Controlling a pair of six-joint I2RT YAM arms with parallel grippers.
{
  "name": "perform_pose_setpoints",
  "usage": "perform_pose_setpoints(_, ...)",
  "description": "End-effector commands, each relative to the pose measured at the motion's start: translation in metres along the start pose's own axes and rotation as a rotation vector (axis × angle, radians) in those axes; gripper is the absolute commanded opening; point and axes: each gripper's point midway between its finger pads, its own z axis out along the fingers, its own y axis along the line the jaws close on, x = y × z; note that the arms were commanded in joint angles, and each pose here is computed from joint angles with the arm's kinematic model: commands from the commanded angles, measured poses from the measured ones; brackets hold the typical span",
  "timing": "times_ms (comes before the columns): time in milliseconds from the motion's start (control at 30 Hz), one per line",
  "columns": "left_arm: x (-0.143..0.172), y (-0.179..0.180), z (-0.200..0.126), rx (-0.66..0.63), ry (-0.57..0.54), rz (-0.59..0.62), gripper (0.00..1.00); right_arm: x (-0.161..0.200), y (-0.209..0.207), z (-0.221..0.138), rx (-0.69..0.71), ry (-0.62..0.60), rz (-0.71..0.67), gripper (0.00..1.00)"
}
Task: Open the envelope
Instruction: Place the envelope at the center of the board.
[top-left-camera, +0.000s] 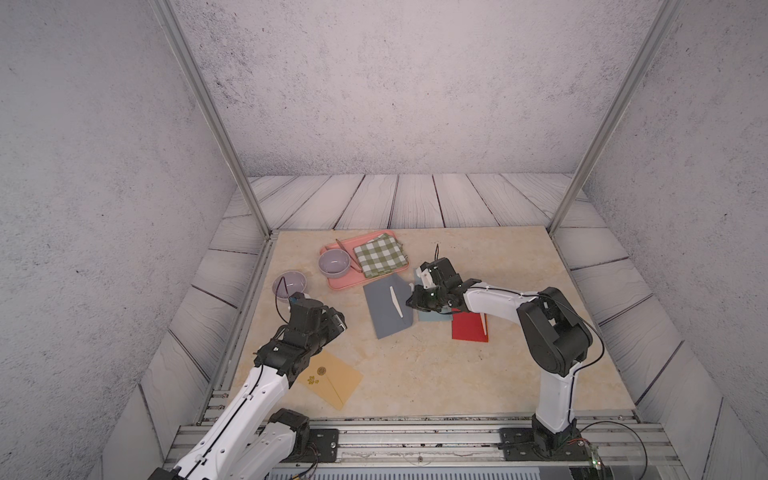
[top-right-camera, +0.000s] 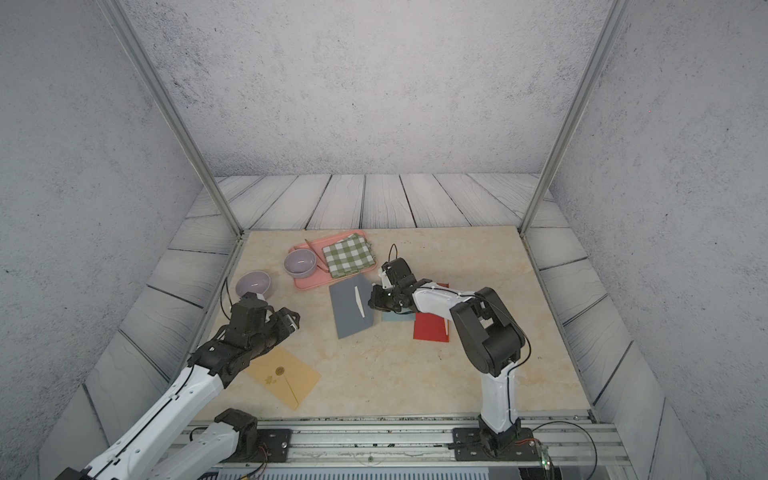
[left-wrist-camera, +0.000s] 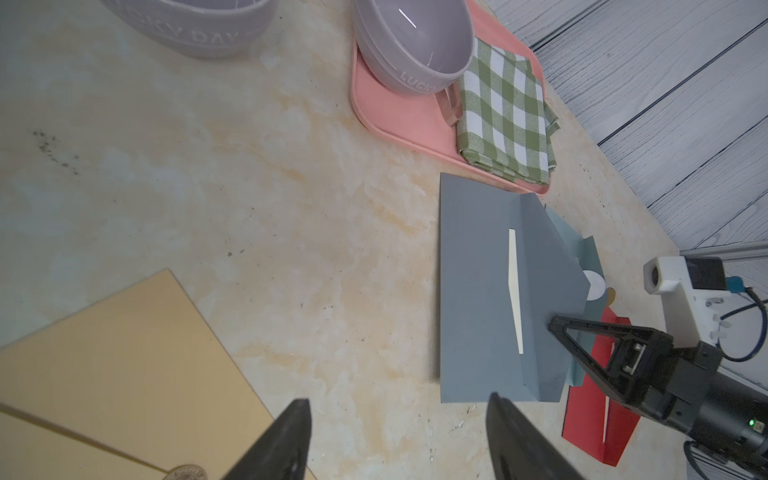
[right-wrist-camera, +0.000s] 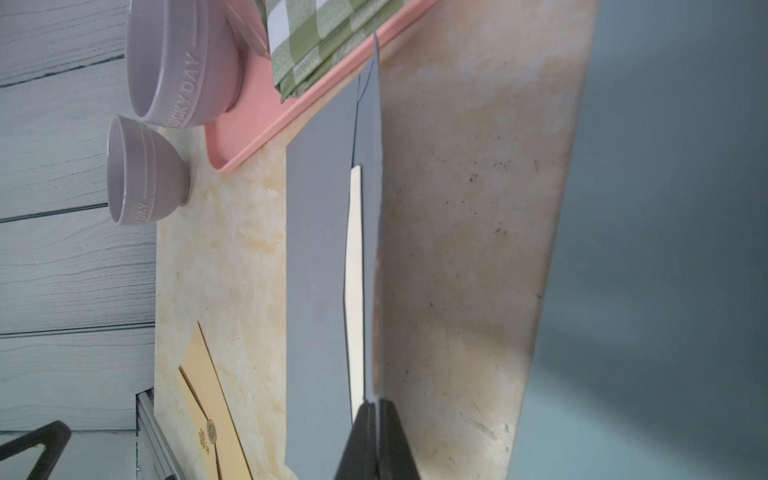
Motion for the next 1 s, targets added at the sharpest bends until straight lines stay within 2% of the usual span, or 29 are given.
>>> perform_pose_setpoints(0, -0.003, 0.006, 0.001, -0.016, -0.021, -0.004, 0.71, 0.019, -0.015, 0.012, 0.051, 0.083, 0.01, 0.19)
perform_pose_setpoints(33, -0.002, 0.007, 0.001, -0.019, -0.02, -0.003, 0.71, 0.02, -0.019, 0.009, 0.077, 0.085, 0.005, 0.22)
perform_pose_setpoints(167, -0.003, 0.013, 0.002, -0.051, -0.026, -0.003, 0.71, 0.019, -0.019, -0.017, 0.122, 0.042, -0.044, 0.28)
perform_pose_setpoints(433, 0.0, 0.026, 0.006, -0.116, -0.022, -0.044, 0.72, 0.014, 0.026, -0.066, 0.025, -0.075, -0.185, 0.44)
perform_pose_setpoints(667, 0.01, 0.051, 0.009, -0.238, -0.002, -0.131, 0.76, 0.032, 0.066, -0.065, -0.098, -0.037, -0.318, 0.49)
perform_pose_setpoints(733, 0.014, 0.062, 0.01, -0.283, 0.008, -0.165, 0.77, 0.04, 0.079, -0.062, -0.13, -0.015, -0.377, 0.54)
perform_pose_setpoints(967, 0.044, 0.116, 0.0, -0.488, 0.031, -0.347, 0.78, 0.077, 0.1, -0.034, -0.183, 0.144, -0.468, 0.65)
